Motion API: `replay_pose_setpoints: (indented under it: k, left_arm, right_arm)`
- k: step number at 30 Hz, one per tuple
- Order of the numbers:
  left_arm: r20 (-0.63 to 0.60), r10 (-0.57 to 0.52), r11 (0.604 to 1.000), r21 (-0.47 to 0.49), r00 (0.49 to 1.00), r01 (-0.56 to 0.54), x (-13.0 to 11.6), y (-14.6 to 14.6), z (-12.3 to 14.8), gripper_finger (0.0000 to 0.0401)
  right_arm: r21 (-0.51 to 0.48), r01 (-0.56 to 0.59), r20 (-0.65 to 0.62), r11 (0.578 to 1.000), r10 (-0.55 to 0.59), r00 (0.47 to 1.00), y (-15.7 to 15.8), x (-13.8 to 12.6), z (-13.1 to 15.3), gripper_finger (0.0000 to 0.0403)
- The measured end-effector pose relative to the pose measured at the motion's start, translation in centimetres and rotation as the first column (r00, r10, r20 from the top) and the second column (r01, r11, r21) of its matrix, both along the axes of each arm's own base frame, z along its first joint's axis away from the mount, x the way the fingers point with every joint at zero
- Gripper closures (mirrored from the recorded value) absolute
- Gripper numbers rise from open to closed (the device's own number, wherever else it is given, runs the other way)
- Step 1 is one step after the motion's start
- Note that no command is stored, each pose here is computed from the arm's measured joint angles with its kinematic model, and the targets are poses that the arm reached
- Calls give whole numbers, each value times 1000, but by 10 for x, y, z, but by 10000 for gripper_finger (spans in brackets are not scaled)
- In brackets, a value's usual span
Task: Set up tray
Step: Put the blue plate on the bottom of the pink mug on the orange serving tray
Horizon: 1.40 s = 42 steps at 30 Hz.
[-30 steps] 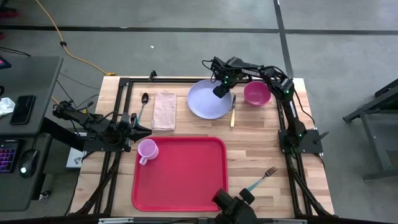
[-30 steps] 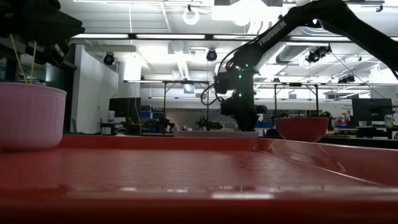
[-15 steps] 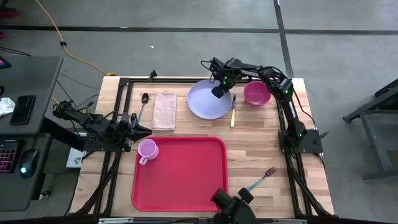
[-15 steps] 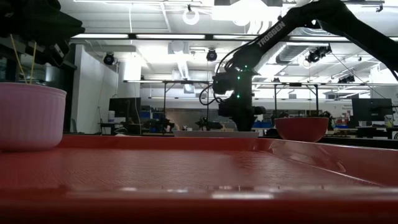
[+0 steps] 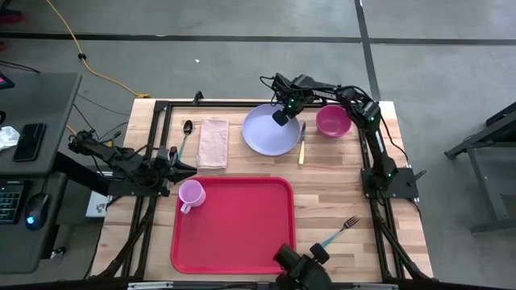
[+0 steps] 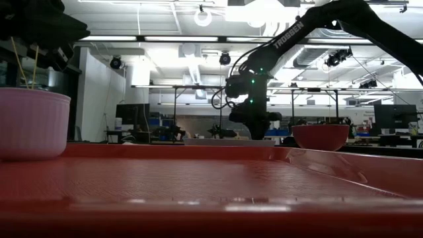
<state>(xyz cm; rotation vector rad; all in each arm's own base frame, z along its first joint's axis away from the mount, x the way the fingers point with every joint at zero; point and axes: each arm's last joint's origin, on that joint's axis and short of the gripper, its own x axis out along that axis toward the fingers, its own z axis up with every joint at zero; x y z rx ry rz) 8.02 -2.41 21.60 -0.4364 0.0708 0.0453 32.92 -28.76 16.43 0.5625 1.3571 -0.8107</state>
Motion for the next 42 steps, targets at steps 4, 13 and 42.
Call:
replay_pose_setpoints:
  k: [4,13,42]
  left_arm:
    - [-10,0,1000,10,1000,0,0,0,-1,316]
    - [-43,11,1000,16,999,-10,0,1,-4,316]
    - [-43,2,1000,13,999,-1,0,0,-4,316]
  right_arm:
    - [4,2,4,1000,-2,1000,0,0,0,400]
    - [1,4,36,1000,-4,999,2,0,10,403]
    - [56,10,259,998,-25,965,15,-10,70,402]
